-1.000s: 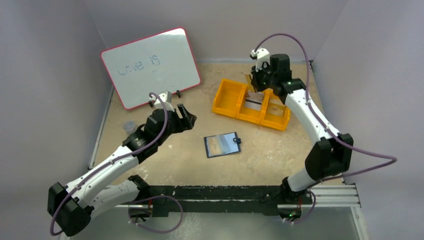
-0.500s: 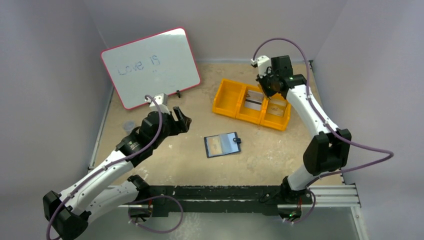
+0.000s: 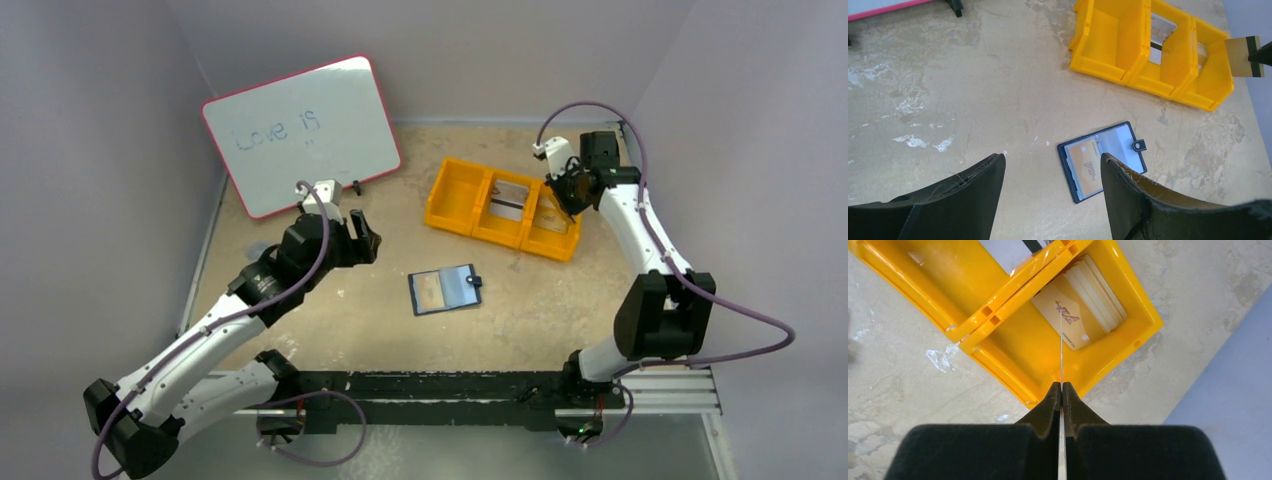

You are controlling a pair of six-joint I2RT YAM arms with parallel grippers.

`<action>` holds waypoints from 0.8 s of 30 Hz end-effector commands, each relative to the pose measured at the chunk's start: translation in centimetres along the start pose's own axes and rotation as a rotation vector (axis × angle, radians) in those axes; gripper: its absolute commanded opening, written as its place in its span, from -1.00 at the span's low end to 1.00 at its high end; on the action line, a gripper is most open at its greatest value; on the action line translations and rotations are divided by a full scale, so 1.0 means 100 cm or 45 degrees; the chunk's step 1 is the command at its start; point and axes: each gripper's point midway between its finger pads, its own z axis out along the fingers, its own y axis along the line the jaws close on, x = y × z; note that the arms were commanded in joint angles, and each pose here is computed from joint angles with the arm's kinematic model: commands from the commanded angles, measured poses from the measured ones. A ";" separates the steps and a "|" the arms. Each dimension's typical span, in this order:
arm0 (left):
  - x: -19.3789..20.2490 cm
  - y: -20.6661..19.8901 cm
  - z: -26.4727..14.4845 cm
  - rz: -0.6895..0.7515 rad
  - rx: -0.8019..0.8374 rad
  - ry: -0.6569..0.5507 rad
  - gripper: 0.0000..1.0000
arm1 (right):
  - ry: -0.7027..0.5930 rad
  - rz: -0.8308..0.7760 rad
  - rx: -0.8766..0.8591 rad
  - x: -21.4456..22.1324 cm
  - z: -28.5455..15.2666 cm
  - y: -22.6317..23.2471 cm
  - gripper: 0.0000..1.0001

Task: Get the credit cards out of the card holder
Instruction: Place the credit card in the storage box.

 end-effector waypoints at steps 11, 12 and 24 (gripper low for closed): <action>-0.027 -0.004 -0.013 0.120 0.013 -0.065 0.39 | 0.085 -0.121 -0.221 0.014 0.035 0.017 -1.00; -0.027 -0.004 -0.013 0.121 0.012 -0.064 0.39 | 0.103 -0.127 -0.245 0.016 0.038 0.019 -1.00; -0.027 -0.003 -0.011 0.118 0.004 -0.072 0.39 | -0.031 -0.248 -0.355 -0.021 0.049 0.043 -1.00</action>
